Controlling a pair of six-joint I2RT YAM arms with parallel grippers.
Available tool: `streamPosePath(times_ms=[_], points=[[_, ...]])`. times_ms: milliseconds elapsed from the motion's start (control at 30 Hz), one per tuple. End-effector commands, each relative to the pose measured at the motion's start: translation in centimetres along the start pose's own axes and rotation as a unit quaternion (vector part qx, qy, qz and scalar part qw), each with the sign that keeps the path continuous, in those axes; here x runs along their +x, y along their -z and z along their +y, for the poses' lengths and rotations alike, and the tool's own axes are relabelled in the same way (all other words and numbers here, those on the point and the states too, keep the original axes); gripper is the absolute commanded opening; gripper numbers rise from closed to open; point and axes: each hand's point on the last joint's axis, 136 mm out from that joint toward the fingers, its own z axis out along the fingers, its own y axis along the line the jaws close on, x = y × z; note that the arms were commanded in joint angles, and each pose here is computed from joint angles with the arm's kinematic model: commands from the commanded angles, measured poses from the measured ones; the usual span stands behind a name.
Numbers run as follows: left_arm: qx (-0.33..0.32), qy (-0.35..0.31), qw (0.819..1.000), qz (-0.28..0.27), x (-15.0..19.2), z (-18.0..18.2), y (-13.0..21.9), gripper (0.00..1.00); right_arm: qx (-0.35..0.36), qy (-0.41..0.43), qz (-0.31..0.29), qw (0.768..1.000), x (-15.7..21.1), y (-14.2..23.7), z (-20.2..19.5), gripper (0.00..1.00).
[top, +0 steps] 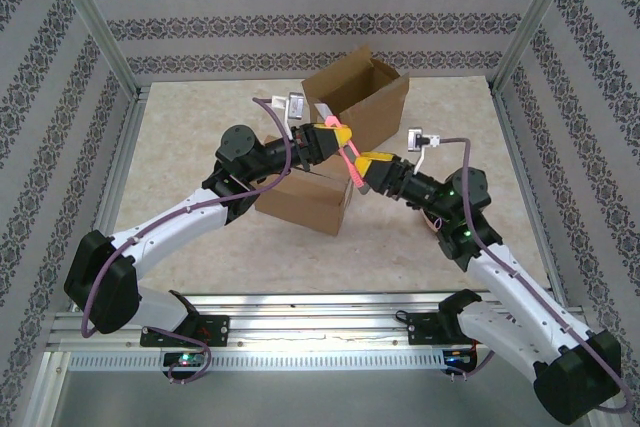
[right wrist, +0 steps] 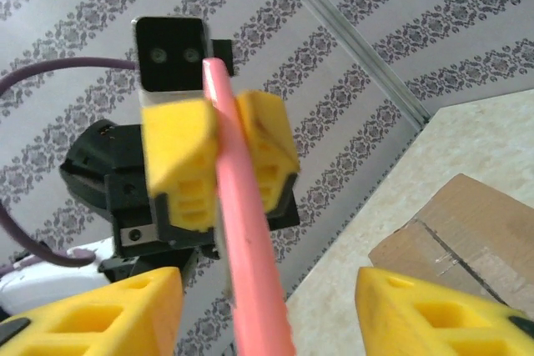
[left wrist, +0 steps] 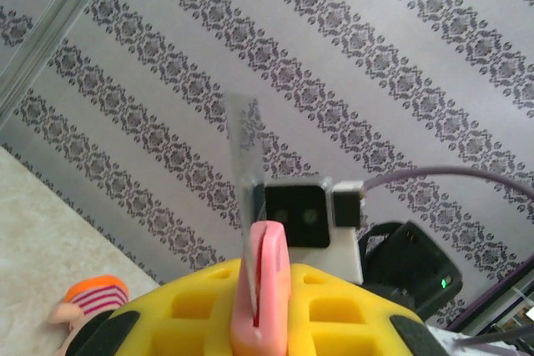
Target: Unpack the express box
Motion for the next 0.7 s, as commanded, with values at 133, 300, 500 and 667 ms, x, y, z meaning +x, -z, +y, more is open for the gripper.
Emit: streamPosePath(times_ms=[133,300,500,667], points=[[0.027,-0.007,1.0,0.007,-0.8,-2.3,0.0,0.0,-0.091,0.031,0.107,0.99,1.0,-0.5,3.6,0.72],[0.034,-0.002,0.999,0.008,-1.0,-2.7,0.0,0.0,-0.092,0.027,0.117,0.989,1.1,-1.3,2.8,0.68],[0.034,0.002,0.999,0.008,-1.0,-2.7,-0.1,0.0,-0.091,0.03,0.111,0.989,1.5,-1.9,2.5,0.57],[0.037,0.007,0.999,0.008,-0.9,-2.5,-0.2,0.0,-0.098,0.035,0.111,0.988,1.4,-2.5,3.0,0.5]])
